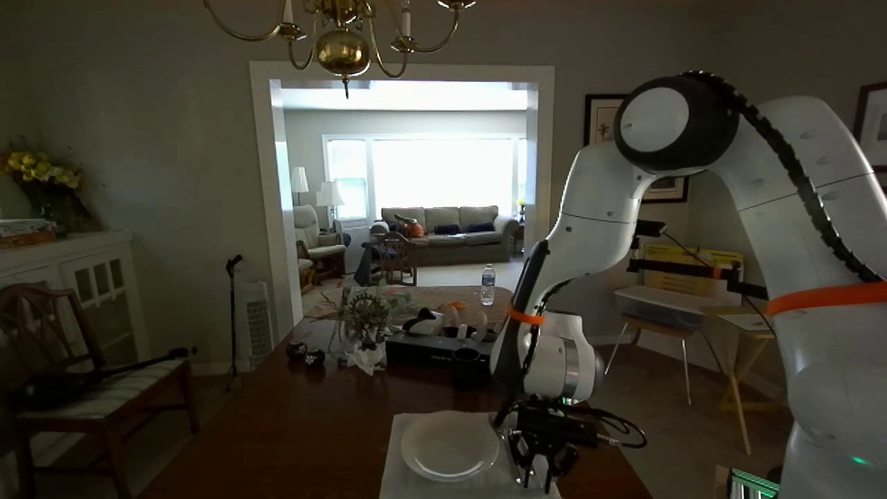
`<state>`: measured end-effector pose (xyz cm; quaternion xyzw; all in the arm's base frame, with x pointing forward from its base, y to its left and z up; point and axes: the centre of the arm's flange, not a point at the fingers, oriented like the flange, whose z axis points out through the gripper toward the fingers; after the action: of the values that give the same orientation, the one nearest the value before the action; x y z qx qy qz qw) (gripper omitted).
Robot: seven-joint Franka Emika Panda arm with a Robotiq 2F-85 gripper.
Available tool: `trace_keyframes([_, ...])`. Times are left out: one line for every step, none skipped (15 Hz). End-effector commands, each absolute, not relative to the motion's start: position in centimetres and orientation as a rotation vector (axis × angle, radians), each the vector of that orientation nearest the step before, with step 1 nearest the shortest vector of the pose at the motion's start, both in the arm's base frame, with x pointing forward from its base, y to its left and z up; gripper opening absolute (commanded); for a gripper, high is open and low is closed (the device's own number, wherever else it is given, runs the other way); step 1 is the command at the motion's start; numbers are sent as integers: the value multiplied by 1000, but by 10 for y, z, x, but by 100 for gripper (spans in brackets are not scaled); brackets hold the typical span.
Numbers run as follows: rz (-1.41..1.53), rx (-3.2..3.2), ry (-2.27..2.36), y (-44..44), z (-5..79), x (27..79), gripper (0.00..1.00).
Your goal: Move the white towel to the left.
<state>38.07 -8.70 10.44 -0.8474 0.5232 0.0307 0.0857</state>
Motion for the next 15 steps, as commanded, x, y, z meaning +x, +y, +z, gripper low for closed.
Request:
trace_keyframes([99,-2506,1549,-72,122,382,71])
trace_keyframes([92,-2510,1542,-69,123,386,80])
trace_keyframes([85,-2508,1537,-65,126,389,87])
trace_keyframes([83,-2508,1528,-62,130,390,94])
trace_keyframes([75,-2510,1521,-60,136,392,99])
trace_keyframes([68,-2509,1516,-58,142,393,100])
trace_keyframes([58,-2513,1510,-58,151,393,100])
trace_keyframes([43,-2516,1504,-58,159,393,100])
trace_keyframes([39,-2520,1504,-59,169,392,100])
trace_keyframes([36,-2521,1507,-60,177,392,100])
trace_keyframes([44,-2518,1519,-63,185,390,100])
trace_keyframes([52,-2514,1537,-67,194,387,100])
trace_keyframes([55,-2513,1547,-72,200,384,100])
trace_keyframes([47,-2514,1562,-78,207,381,100])
trace_keyframes([41,-2526,1571,-83,216,379,100])
